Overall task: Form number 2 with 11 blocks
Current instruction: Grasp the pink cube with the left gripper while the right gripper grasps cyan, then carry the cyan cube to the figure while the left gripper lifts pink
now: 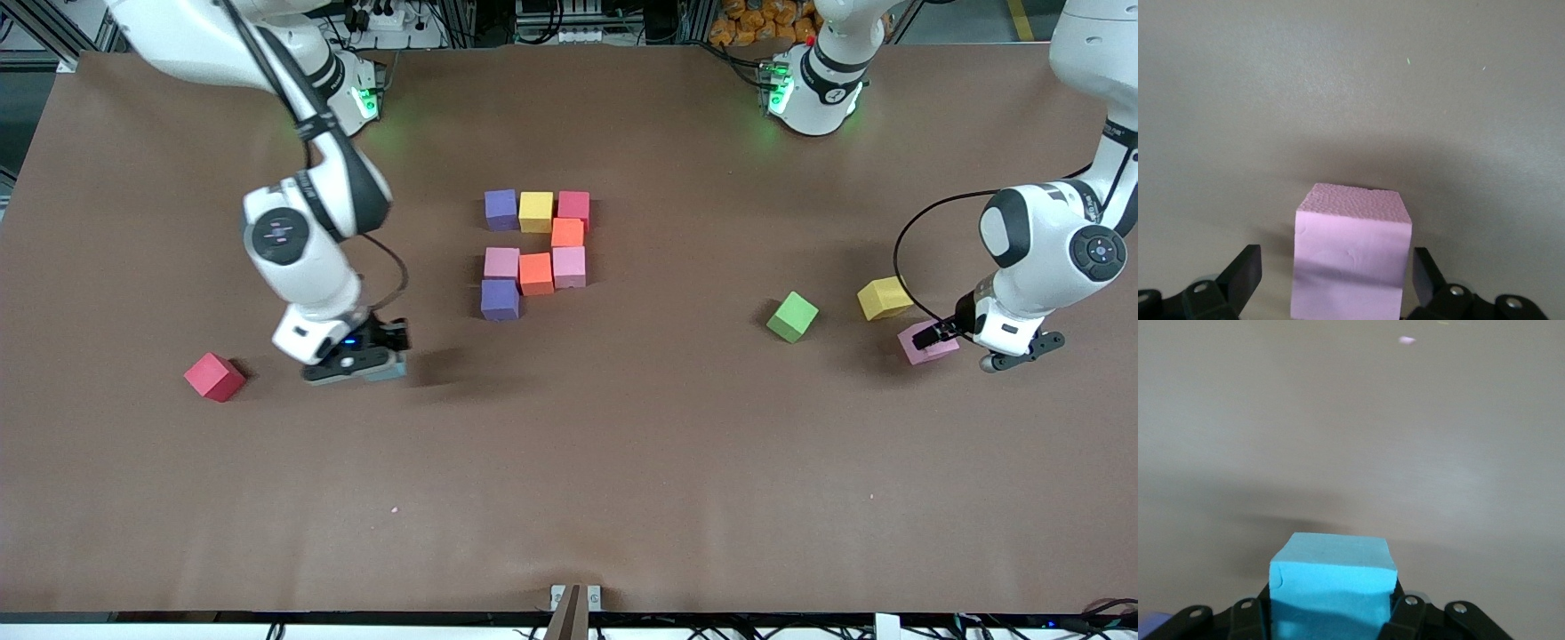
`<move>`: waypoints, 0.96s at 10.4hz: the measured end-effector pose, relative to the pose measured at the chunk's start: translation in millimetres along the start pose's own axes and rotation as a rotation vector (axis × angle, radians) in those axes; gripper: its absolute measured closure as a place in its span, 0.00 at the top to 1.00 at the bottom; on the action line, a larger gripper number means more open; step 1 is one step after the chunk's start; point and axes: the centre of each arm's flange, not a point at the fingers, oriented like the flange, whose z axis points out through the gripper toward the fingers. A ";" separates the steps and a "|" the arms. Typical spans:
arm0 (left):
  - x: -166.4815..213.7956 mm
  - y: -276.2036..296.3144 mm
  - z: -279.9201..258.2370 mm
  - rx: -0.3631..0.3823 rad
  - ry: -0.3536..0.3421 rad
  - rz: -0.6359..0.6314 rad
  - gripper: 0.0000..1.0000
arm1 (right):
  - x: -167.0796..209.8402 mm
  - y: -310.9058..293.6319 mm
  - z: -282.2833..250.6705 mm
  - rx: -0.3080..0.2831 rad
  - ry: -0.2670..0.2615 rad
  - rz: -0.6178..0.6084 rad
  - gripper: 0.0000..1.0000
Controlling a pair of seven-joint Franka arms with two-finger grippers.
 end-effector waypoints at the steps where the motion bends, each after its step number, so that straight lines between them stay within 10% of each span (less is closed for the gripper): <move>1: 0.0 0.3 4.8 -0.002 -0.007 0.000 1.00 | 6.4 -23.8 10.5 0.014 -0.002 0.027 0.59; 10: 4.4 3.7 9.7 -0.007 -0.009 0.003 0.99 | -14.8 -141.3 72.3 0.031 -0.089 0.090 0.59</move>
